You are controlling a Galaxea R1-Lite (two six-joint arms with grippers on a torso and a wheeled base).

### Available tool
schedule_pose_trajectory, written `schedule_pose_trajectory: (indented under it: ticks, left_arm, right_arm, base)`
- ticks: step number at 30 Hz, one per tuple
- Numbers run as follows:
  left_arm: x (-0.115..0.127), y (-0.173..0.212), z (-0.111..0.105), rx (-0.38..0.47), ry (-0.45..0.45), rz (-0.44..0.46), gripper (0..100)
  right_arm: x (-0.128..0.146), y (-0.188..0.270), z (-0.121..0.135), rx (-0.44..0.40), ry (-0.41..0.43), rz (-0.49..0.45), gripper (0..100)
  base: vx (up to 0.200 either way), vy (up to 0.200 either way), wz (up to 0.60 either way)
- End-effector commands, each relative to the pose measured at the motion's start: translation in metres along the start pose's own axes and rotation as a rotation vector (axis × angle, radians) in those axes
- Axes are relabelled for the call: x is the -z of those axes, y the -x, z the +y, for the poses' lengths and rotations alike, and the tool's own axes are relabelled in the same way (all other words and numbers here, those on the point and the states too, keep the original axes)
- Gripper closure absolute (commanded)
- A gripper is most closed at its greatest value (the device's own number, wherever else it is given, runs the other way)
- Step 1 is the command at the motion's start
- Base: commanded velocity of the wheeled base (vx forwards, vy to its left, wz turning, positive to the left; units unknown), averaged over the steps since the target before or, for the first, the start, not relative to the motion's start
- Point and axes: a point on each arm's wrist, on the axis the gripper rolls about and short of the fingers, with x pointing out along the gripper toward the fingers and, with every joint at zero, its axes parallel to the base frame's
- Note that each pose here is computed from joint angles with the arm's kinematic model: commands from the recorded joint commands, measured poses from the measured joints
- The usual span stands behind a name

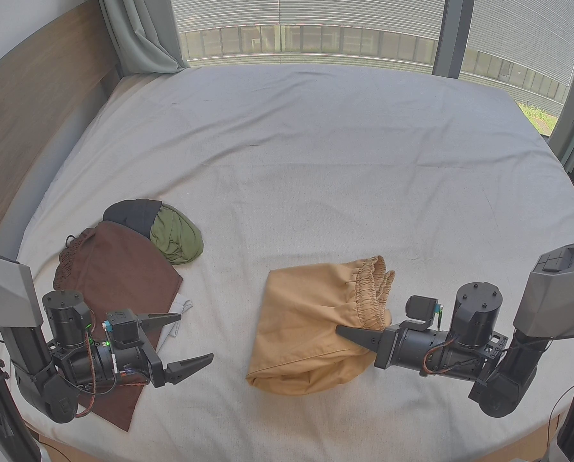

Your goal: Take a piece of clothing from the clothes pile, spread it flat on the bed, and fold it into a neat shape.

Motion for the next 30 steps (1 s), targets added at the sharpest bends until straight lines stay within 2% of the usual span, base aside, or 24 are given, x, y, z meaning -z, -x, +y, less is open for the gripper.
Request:
schedule_pose_trajectory:
  ticks: [1, 5, 13, 26, 30]
  left_arm:
    - [0.0, 0.0, 0.0, 0.0, -0.001, -0.001, 0]
    - [0.0, 0.0, 0.0, 0.0, -0.001, -0.001, 0]
    - [0.0, 0.0, 0.0, 0.0, 0.0, -0.001, 0]
    - [-0.001, 0.0, 0.0, 0.0, -0.002, -0.002, 0]
    - [0.0, 0.0, 0.0, 0.0, -0.001, -0.001, 0]
  right_arm:
    - [-0.004, 0.001, 0.001, -0.015, 0.004, -0.007, 100]
    - [-0.01, -0.001, 0.002, -0.036, 0.016, -0.026, 100]
    - [-0.033, -0.003, 0.016, -0.146, 0.063, -0.073, 100]
    - [-0.066, -0.014, 0.018, -0.211, 0.12, -0.169, 100]
    - [-0.079, -0.019, 0.017, -0.259, 0.146, -0.185, 100]
  base:
    - [0.0, 0.0, 0.0]
    - [0.0, 0.0, 0.0]
    - [0.0, 0.0, 0.0]
    - [0.0, 0.0, 0.0]
    - [0.0, 0.0, 0.0]
